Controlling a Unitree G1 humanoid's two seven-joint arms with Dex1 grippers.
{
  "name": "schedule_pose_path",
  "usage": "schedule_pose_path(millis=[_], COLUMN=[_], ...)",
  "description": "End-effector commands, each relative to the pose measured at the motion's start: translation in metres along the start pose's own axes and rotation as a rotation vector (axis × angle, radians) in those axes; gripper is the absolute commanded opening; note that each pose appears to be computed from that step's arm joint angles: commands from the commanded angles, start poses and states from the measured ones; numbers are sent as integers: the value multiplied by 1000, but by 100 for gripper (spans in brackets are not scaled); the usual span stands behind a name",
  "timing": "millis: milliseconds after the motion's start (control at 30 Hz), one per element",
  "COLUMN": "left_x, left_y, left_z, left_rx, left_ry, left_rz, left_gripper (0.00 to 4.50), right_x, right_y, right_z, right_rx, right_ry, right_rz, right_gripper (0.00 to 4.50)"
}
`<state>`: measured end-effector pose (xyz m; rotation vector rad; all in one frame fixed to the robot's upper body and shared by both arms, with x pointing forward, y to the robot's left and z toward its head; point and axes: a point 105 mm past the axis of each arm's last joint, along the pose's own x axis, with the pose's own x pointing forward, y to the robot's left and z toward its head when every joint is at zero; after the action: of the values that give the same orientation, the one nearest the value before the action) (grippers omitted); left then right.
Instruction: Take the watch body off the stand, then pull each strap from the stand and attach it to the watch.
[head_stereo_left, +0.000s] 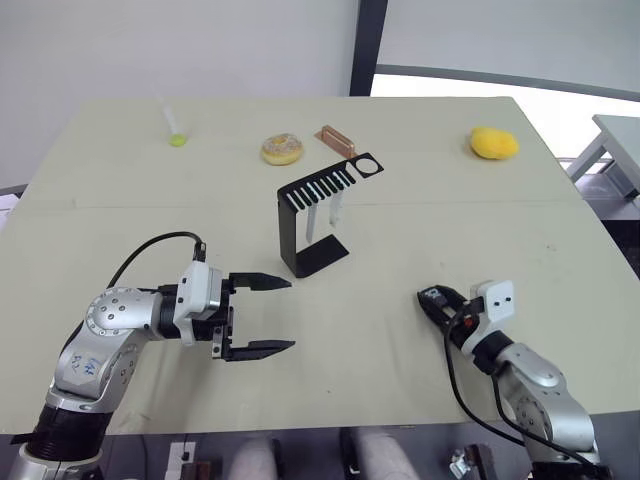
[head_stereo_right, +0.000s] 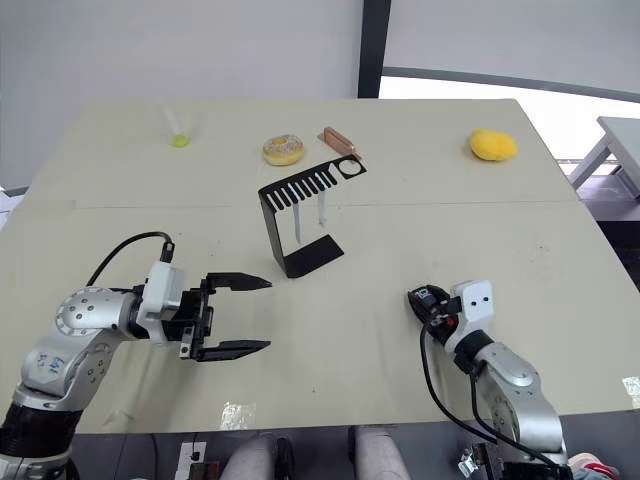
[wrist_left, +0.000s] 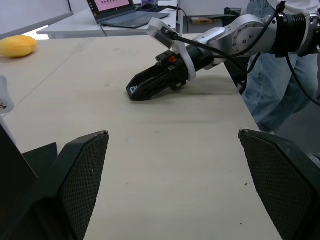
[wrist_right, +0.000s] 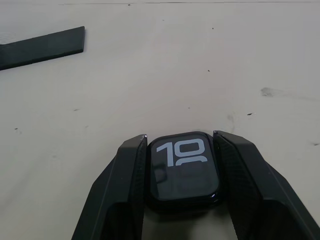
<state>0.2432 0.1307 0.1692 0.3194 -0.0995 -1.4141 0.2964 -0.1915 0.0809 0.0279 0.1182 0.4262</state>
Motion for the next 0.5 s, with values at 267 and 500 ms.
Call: schedule_pose_path(millis=[267, 500], left_x=[-18, -44], left_y=[3, 4], left_z=[10, -4], left_rx=[63, 32], left_ry=[40, 98], left_rz=[39, 144], left_gripper=[450, 450], right_x=[-17, -67], right_y=[1, 5], right_z=[22, 68], right_rx=[-73, -262], right_ry=[-39, -117], right_rz=[118, 250], right_gripper=[447, 447])
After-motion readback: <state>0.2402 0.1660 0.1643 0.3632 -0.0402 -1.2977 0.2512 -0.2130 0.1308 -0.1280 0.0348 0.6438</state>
